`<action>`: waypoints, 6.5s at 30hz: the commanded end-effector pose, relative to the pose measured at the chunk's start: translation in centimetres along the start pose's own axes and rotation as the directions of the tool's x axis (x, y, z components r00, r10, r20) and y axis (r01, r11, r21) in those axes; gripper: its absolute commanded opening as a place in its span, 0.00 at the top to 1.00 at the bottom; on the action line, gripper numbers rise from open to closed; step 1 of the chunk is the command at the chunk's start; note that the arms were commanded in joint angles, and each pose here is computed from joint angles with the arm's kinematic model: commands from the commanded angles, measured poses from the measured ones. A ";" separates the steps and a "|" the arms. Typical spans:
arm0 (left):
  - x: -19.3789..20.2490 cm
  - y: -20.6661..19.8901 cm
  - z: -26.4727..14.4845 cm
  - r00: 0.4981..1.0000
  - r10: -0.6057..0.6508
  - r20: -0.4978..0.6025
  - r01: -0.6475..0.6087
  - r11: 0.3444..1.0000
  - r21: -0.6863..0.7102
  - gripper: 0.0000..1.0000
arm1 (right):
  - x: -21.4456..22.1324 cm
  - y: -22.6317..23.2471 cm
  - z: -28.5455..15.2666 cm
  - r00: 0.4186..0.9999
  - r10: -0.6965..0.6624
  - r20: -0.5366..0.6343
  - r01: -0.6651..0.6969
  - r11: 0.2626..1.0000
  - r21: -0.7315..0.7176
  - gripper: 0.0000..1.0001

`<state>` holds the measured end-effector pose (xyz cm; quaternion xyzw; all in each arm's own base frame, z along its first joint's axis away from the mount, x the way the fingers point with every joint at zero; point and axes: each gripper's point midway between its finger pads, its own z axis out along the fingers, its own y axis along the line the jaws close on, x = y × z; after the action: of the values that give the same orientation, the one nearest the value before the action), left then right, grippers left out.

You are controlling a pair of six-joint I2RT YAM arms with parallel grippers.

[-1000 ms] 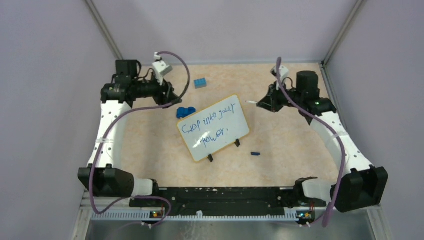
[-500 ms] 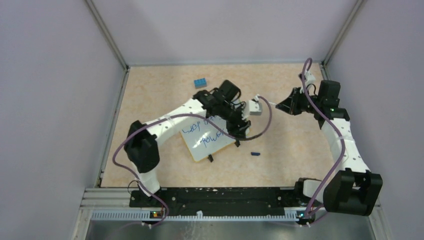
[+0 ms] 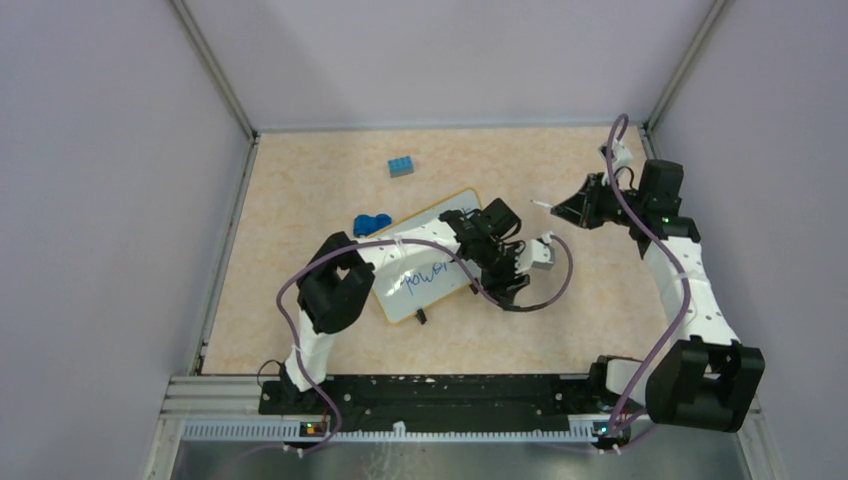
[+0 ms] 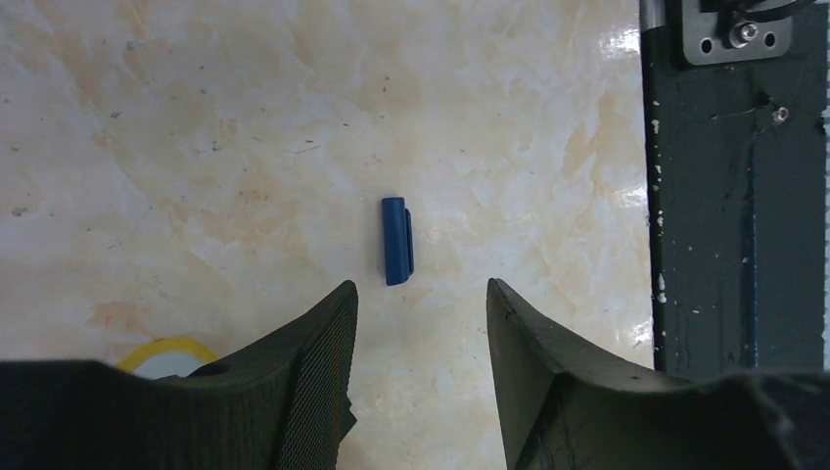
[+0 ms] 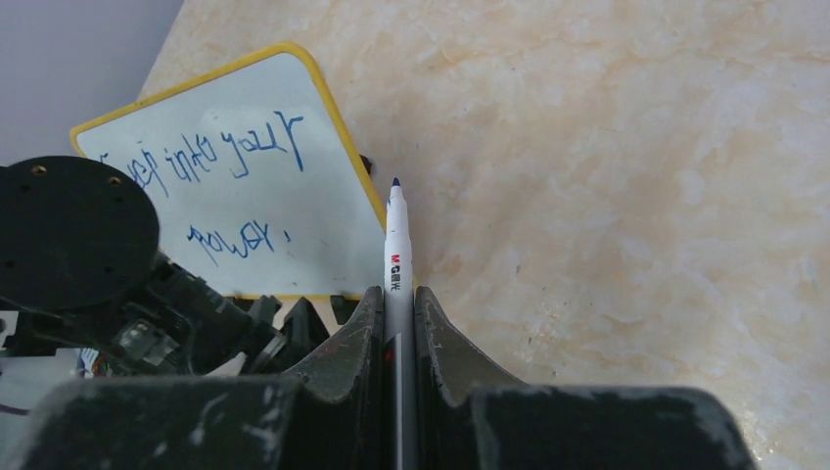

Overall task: Write a sentence on the whiteboard
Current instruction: Close the whiteboard marker at the center of the board.

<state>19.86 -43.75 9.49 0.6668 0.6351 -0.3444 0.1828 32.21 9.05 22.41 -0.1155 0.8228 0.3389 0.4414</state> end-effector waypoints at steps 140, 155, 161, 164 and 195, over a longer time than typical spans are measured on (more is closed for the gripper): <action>-1.6 -3.6 -17.9 0.966 0.246 0.075 -0.215 0.933 -0.288 1.00 | 7.3 16.8 1.3 0.954 -0.205 -0.218 0.006 0.740 -0.673 1.00; -2.1 -3.6 -17.4 0.972 0.211 0.103 -0.177 0.946 -0.273 1.00 | 6.8 16.6 2.5 0.956 -0.216 -0.198 0.041 0.768 -0.640 1.00; -3.5 -3.3 -17.8 0.974 0.175 0.143 -0.129 0.950 -0.284 1.00 | 7.5 16.8 3.0 0.956 -0.202 -0.214 0.019 0.769 -0.639 1.00; -4.0 -2.9 -17.5 0.974 0.185 0.132 -0.139 0.945 -0.295 1.00 | 7.4 17.0 3.7 0.963 -0.190 -0.192 0.023 0.766 -0.642 1.00; -3.9 -3.2 -23.7 0.961 0.144 0.237 -0.067 0.950 -0.303 0.44 | 6.4 17.9 5.0 0.984 -0.150 -0.100 0.047 0.746 -0.664 1.00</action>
<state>22.06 -32.90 26.81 0.6609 0.6070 -0.2543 0.3608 23.05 25.69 20.76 -0.3012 0.7081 0.5626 0.3024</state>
